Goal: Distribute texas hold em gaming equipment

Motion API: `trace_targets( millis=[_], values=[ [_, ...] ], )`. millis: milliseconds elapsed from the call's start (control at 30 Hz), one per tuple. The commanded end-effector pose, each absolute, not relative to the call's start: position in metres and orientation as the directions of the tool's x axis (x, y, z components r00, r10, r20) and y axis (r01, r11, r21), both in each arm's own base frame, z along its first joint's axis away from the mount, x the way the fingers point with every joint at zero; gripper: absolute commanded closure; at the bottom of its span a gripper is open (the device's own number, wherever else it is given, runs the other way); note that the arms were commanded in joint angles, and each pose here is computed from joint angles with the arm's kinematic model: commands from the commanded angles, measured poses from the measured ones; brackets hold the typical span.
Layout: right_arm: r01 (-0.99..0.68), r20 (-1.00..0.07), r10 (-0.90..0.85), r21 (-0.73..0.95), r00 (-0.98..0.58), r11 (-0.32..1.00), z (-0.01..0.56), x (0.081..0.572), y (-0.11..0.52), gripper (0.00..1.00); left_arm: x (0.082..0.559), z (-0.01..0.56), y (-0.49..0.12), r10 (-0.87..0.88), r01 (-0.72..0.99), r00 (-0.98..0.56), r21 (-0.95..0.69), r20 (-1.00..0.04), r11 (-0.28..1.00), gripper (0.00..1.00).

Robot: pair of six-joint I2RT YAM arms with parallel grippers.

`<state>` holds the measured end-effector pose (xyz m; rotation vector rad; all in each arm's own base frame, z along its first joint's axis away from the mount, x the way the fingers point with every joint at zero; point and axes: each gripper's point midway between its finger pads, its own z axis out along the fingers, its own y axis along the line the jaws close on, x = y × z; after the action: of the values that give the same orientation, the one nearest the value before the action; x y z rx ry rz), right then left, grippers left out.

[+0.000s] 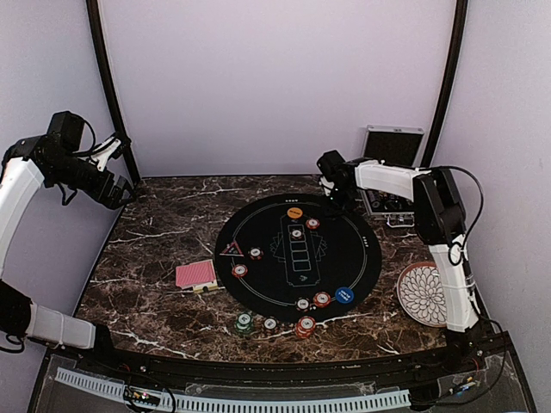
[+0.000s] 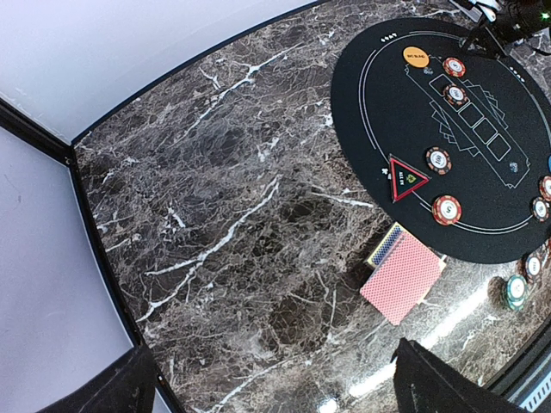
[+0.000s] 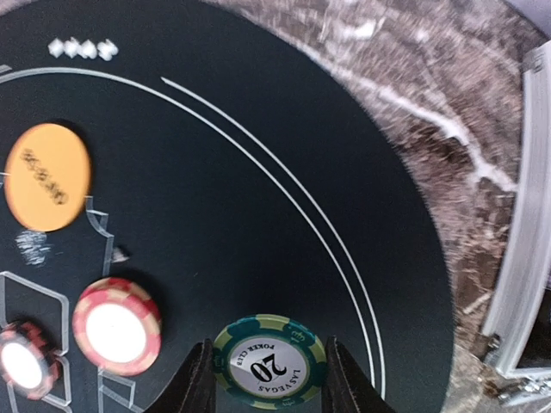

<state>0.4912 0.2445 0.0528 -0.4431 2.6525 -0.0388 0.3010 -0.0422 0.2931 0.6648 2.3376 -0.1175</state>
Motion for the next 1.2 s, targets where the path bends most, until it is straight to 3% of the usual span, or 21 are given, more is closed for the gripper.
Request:
trace_targets(
  millis=[0, 267, 500, 667, 900, 1167],
  values=[
    [-0.294, -0.448, -0.295, -0.074, -0.844, 0.953, 0.054, 0.504, 0.251, 0.84, 0.294, 0.297, -0.045, 0.437, 0.507, -0.622, 0.092, -0.649, 0.857, 0.01],
    [-0.307, -0.448, -0.287, -0.030, -0.847, 0.951, 0.051, 0.513, 0.259, 0.51, 0.293, 0.294, -0.044, 0.439, 0.504, -0.626, 0.096, -0.644, 0.858, 0.01],
    [-0.324, -0.516, -0.278, 0.000, -0.810, 0.946, 0.099, 0.512, 0.265, 0.42, 0.292, 0.293, -0.043, 0.439, 0.501, -0.628, 0.097, -0.643, 0.860, 0.01],
    [-0.377, -0.564, -0.317, -0.010, -0.763, 0.926, 0.136, 0.486, 0.287, 0.42, 0.292, 0.295, -0.044, 0.435, 0.501, -0.628, 0.093, -0.645, 0.861, 0.01],
    [-0.625, -0.607, -0.494, 0.004, -0.622, 0.781, 0.161, 0.367, 0.374, 0.27, 0.290, 0.296, -0.045, 0.438, 0.505, -0.624, 0.094, -0.647, 0.858, 0.01],
    [-0.896, -0.547, -0.740, 0.041, -0.391, 0.443, 0.140, 0.191, 0.462, 0.11, 0.291, 0.296, -0.047, 0.435, 0.512, -0.621, 0.084, -0.652, 0.855, 0.01]
  ],
)
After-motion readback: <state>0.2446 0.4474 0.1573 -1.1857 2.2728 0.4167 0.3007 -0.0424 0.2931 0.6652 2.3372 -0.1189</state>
